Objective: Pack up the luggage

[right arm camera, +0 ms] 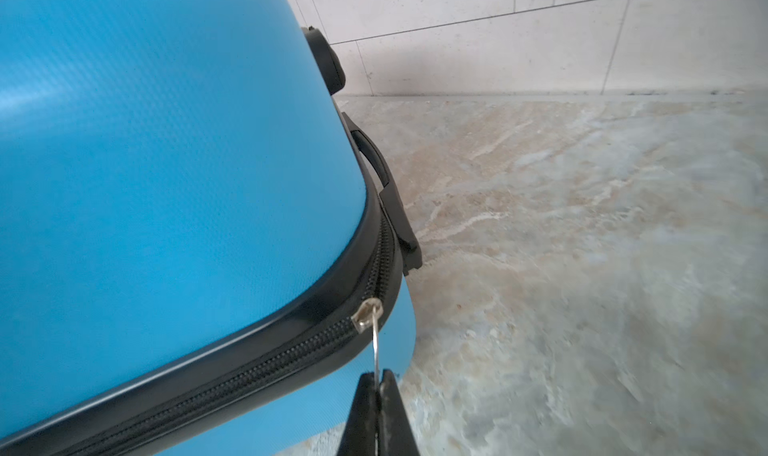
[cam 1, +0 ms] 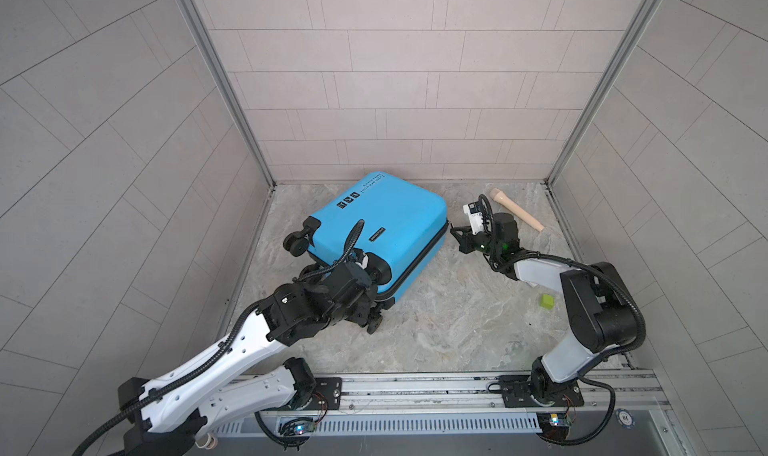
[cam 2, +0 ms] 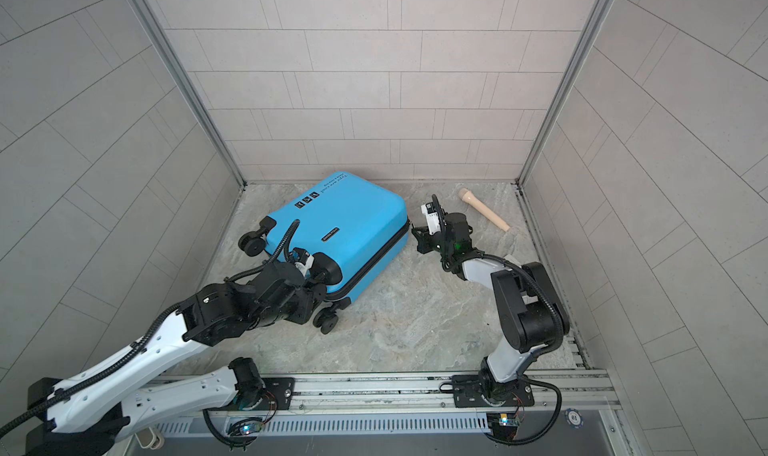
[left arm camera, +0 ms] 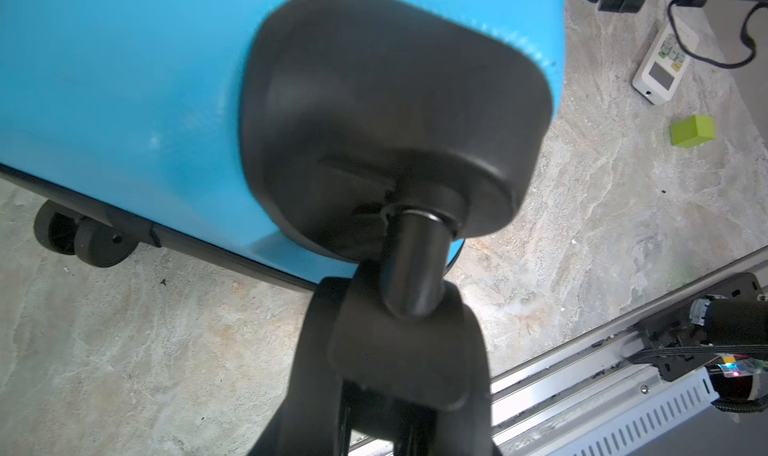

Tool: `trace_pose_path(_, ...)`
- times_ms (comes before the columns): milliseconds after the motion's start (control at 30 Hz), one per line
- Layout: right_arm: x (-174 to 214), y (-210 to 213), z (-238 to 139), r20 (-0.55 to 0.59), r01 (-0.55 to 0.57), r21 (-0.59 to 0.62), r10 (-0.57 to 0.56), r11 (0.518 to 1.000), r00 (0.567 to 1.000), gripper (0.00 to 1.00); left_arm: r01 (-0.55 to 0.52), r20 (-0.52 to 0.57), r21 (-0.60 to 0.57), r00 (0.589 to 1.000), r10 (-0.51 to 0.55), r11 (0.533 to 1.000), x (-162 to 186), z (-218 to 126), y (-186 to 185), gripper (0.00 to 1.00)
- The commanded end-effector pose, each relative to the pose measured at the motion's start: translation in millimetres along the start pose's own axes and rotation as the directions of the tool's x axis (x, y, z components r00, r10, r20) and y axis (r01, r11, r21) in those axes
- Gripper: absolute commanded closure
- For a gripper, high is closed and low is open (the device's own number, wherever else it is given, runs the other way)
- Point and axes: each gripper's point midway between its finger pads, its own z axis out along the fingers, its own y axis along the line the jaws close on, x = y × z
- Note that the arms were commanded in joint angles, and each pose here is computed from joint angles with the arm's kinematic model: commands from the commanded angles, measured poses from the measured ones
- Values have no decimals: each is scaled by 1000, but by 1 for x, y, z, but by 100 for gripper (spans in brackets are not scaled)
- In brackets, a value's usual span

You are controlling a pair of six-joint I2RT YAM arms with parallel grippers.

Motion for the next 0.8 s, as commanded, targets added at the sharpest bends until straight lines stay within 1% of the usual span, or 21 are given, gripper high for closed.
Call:
trace_pose_path(0, 4, -62, -36, 15, -64, 332, 63, 941, 998, 100, 227, 303, -270, 943, -141, 936, -40, -33, 69, 100)
trace_pose_path(67, 9, -55, -47, 24, -55, 342, 50, 938, 998, 100, 253, 346, -278, 926, -149, 927, -44, -36, 75, 100)
trace_pose_path(133, 13, -45, -54, 14, -35, 341, 32, 939, 999, 100, 252, 377, -285, 916, -134, 925, -49, -37, 79, 100)
trace_pose_path(233, 23, -27, -58, -38, 7, 316, 5, 949, 999, 100, 242, 388, -274, 913, -123, 931, -53, -29, 76, 100)
trace_pose_path(333, 26, -19, -62, -55, 38, 312, -22, 949, 998, 100, 225, 367, -273, 923, -115, 935, -50, -21, 73, 100)
trace_pose_path(433, 33, -28, -62, -74, 30, 352, -5, 935, 997, 100, 219, 341, -263, 932, -122, 939, -40, -15, 74, 100)
trace_pose_path(500, 31, -30, -57, -78, 36, 357, -9, 933, 997, 100, 218, 325, -246, 937, -131, 945, -30, -14, 75, 100)
trace_pose_path(633, 25, -43, -43, -101, 32, 404, 10, 914, 995, 100, 212, 288, -237, 947, -140, 948, -15, -11, 77, 100)
trace_pose_path(767, 8, -56, -30, -47, 0, 450, 24, 893, 999, 100, 184, 234, -207, 963, -134, 961, -6, -5, 71, 100)
